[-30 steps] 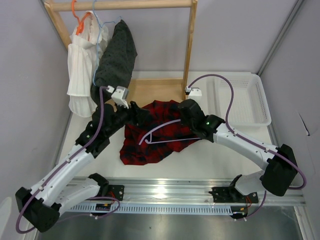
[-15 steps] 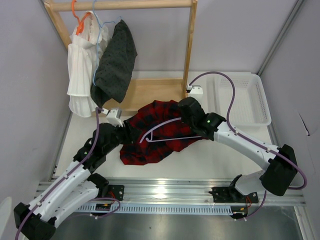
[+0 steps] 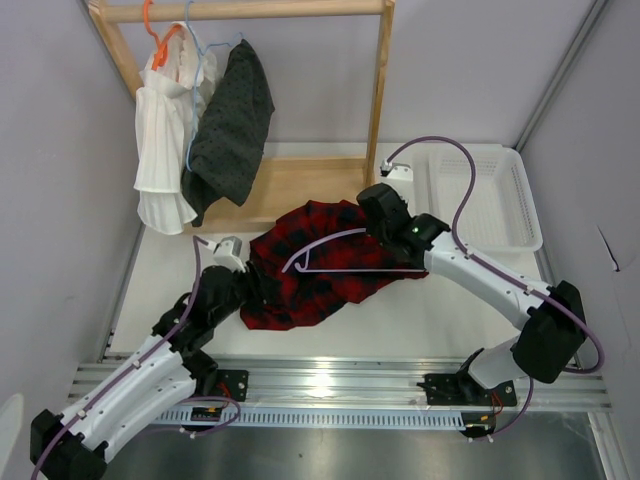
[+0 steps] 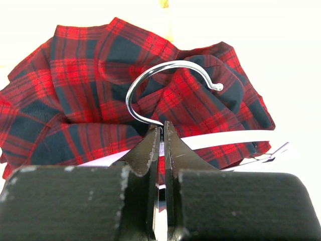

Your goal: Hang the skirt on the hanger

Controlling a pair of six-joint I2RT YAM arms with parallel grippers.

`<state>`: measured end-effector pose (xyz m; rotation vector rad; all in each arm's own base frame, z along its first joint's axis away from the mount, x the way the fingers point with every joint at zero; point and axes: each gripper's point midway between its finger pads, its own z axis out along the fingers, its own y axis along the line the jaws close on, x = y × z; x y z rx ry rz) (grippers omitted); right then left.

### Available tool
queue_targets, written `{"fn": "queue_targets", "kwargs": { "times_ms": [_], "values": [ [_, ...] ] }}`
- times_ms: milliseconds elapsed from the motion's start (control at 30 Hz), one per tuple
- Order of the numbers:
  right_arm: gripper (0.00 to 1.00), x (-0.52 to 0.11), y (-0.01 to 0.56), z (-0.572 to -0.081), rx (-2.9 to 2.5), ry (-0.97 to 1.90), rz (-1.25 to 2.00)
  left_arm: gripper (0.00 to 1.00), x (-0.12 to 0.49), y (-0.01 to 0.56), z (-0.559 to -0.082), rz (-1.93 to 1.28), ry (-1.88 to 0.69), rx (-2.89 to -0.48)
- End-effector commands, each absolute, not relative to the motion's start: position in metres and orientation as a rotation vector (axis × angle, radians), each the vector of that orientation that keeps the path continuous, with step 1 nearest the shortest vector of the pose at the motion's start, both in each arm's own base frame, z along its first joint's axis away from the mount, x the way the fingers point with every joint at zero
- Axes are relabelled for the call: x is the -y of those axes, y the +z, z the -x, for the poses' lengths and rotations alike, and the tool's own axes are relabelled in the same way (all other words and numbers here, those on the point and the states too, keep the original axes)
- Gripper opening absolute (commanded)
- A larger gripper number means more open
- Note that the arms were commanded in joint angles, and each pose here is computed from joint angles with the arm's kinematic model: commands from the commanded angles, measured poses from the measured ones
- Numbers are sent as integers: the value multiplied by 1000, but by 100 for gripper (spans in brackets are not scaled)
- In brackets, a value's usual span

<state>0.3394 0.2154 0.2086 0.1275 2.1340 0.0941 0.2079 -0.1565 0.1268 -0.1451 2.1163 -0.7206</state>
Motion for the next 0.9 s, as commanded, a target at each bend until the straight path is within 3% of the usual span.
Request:
{"fn": "queue_targets", "kwargs": {
  "times_ms": [0, 867],
  "values": [
    [0, -216, 234, -352, -2071, 117, -206, 51, 164, 127, -209, 156, -745, -2091],
    [0, -224, 231, -358, -2086, 134, -201, 50, 188, 112, -211, -5, -529, -2113]
  ]
}}
